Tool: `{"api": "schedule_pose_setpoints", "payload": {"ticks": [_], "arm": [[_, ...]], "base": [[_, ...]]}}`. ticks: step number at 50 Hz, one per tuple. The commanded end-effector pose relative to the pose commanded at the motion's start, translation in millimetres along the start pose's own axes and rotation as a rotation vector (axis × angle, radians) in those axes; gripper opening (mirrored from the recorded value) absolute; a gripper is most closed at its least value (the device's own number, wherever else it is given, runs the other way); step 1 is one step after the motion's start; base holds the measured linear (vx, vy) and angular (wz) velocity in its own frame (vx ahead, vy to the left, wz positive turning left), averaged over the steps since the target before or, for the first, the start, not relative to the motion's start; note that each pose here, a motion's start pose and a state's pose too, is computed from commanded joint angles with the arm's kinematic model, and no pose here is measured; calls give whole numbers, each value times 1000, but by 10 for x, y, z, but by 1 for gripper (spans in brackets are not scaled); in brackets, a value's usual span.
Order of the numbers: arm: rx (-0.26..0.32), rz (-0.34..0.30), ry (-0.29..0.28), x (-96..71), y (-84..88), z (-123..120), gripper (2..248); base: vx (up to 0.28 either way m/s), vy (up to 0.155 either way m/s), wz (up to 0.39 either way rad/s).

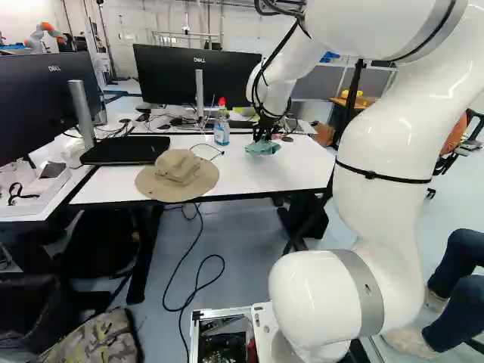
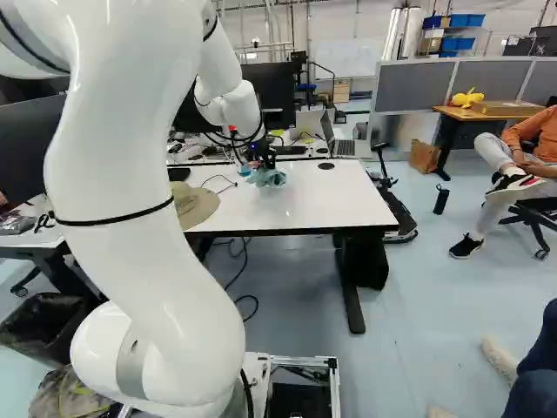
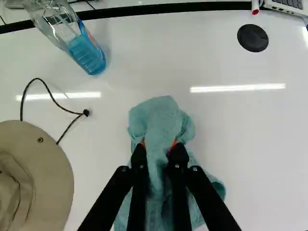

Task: Clean the table with the green towel

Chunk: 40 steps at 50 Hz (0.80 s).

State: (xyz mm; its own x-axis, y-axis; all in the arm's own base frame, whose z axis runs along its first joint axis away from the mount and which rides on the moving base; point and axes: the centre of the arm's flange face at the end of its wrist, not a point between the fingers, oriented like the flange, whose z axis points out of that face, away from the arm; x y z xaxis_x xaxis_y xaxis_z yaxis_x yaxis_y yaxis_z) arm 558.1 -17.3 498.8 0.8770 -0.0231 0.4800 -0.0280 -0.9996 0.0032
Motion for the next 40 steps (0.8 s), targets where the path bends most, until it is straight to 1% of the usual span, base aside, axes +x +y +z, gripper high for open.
{"api": "schedule_pose_setpoints", "payload": {"ticks": [15, 40], "arm": [[-1, 1, 1, 15, 8, 9, 52], [-8, 14, 10, 174, 94, 103, 52]], "base": [[0, 0, 0], [0, 0, 0]]}}
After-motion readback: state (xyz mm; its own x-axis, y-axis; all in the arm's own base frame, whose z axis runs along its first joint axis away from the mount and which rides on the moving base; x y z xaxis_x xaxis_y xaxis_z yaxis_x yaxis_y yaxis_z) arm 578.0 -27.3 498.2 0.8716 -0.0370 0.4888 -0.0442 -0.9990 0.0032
